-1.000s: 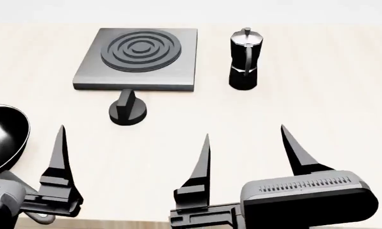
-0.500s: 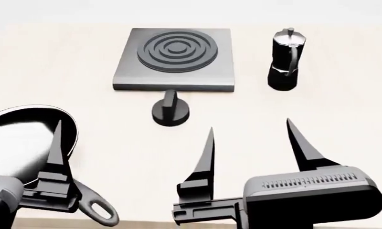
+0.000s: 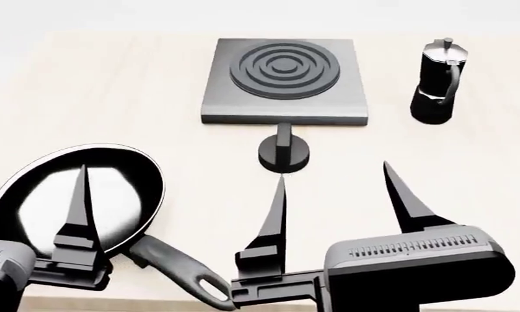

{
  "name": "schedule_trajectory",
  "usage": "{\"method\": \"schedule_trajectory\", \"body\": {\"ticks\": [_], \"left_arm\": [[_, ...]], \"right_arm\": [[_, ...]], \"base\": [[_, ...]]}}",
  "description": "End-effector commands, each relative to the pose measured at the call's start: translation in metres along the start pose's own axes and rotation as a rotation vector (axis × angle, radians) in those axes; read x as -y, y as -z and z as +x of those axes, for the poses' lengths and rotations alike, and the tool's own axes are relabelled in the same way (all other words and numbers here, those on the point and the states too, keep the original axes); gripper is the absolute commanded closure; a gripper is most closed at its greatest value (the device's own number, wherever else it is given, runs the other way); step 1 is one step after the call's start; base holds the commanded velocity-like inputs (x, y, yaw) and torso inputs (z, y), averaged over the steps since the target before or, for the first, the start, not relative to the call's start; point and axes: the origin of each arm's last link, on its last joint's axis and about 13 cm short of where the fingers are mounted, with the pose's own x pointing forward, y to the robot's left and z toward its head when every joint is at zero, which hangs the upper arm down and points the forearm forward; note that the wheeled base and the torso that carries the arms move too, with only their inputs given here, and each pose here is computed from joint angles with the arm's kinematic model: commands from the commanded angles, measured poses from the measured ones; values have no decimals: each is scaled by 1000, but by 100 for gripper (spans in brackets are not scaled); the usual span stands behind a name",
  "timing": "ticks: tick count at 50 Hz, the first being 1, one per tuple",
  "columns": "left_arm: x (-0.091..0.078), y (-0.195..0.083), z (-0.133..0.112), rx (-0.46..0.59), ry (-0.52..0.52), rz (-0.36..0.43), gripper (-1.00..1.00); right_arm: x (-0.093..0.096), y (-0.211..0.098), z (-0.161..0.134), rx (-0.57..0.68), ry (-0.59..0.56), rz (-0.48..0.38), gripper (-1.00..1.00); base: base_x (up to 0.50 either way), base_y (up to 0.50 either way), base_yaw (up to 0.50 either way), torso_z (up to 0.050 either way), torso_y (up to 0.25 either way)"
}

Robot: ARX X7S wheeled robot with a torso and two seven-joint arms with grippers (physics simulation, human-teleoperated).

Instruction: Turn on the stove.

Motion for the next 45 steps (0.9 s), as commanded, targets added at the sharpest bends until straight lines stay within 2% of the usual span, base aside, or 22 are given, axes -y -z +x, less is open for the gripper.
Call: {"method": "schedule_trajectory", "body": {"ticks": [1,25,45], "left_arm": [[1,1,-2,0,5,1,-100],[2,1,-1,-2,10,2,-100],[2,1,-1,-2,6,8,-100]], "right_arm": [[0,1,-1,-5,-1,-15,-100],[-1,2,0,-9,-14,-15,-100],[-1,3,0,-15,-12,-17,-100]], "base": [[0,0,0,0,0],[0,24,0,0,0],[188,0,0,0,0]]}}
